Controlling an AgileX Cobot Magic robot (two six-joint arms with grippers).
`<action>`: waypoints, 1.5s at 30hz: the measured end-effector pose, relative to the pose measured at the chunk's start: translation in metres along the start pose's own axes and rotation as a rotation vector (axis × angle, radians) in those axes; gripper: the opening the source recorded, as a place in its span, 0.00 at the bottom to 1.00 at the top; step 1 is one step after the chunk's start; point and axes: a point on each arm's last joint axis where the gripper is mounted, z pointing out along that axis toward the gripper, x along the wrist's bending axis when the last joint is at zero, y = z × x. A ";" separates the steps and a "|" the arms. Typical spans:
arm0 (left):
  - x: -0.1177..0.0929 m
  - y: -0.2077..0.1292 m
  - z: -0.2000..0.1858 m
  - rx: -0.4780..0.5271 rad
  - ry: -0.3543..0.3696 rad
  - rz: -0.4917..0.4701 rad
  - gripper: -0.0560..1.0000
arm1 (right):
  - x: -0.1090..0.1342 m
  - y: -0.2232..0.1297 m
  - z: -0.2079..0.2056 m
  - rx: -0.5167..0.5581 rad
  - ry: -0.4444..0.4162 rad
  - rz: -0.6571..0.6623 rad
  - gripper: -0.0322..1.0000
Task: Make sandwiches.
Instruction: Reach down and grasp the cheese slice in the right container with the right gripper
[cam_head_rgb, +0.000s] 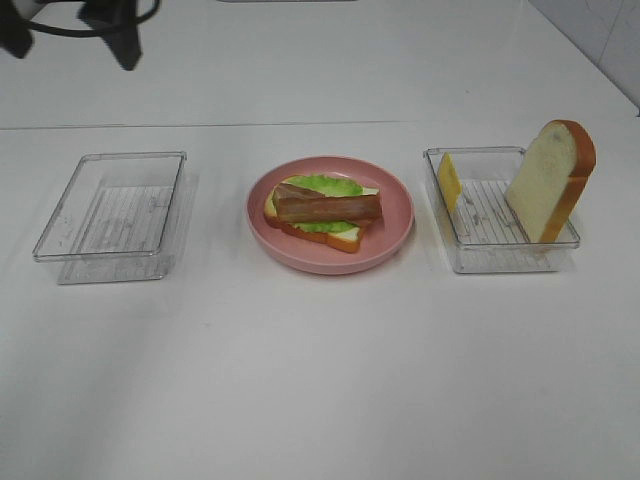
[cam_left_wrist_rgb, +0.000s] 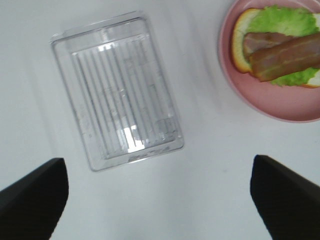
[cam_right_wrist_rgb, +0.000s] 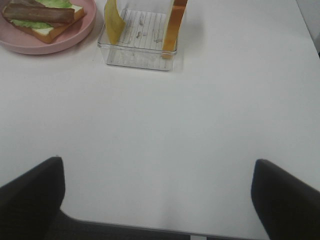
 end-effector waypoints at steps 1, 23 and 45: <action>0.000 0.000 0.000 0.000 0.000 0.000 0.91 | 0.000 0.000 0.000 0.000 0.000 0.000 0.98; 0.053 -0.169 -0.108 -0.136 0.061 -0.174 0.91 | 0.000 0.000 0.000 0.000 0.000 0.000 0.98; 0.047 -0.344 -0.124 -0.488 0.031 -0.055 0.91 | 0.000 0.000 0.000 0.000 0.000 0.000 0.98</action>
